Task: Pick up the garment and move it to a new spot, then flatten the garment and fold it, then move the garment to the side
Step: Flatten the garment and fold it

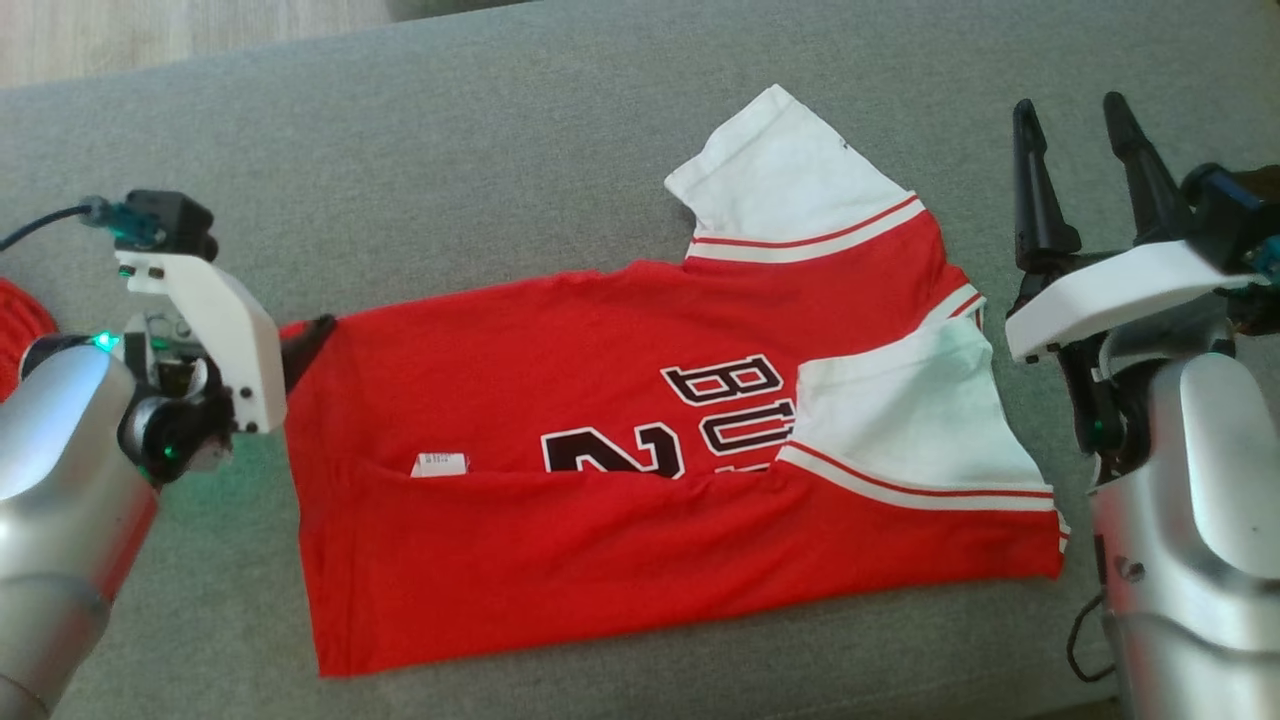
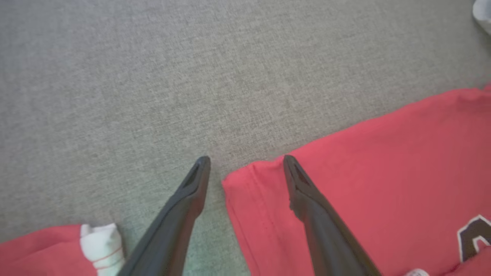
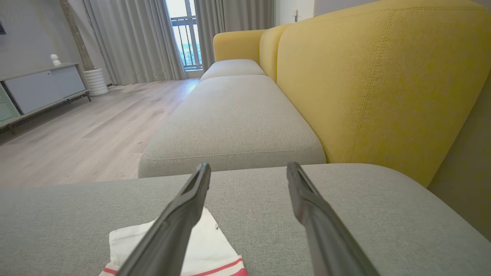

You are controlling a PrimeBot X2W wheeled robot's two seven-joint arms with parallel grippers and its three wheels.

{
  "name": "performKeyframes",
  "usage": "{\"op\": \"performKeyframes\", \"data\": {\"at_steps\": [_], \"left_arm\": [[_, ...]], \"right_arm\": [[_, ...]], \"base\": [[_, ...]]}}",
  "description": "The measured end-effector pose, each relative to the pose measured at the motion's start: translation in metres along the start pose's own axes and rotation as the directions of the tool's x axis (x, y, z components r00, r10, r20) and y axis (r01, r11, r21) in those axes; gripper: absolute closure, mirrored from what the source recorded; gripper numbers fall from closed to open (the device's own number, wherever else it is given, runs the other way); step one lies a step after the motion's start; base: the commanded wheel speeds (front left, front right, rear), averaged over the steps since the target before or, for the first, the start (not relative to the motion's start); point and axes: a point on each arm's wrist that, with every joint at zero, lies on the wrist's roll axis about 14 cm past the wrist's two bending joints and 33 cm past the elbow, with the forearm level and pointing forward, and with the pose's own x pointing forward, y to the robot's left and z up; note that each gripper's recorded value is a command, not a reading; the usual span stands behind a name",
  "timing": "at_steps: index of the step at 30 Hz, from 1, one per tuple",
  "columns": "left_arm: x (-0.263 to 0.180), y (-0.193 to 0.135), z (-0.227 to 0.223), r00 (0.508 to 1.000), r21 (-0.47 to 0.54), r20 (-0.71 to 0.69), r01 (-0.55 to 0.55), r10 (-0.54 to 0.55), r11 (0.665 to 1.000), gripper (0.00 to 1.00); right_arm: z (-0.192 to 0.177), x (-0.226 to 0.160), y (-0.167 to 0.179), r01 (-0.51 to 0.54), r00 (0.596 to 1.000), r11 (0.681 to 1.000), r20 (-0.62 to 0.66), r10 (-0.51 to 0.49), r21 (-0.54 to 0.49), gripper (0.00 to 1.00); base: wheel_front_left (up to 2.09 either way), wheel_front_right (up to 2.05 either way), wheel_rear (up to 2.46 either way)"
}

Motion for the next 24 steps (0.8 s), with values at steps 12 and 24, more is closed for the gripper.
{"op": "performKeyframes", "data": {"at_steps": [12,24], "left_arm": [[0.004,0.002,-0.017,0.998,0.024,-0.07,0.006,-0.004,1.0,0.0],[0.007,-0.004,-0.019,0.993,0.059,-0.118,0.027,-0.02,0.998,1.0]], "right_arm": [[-0.005,-0.001,0.0,-0.001,1.0,1.0,-0.014,0.001,0.004,0.0],[-0.006,-0.002,-0.008,0.02,1.0,1.0,-0.016,-0.02,0.004,0.0]], "base": [[0.0,0.0,0.0],[0.0,0.0,0.0]]}}
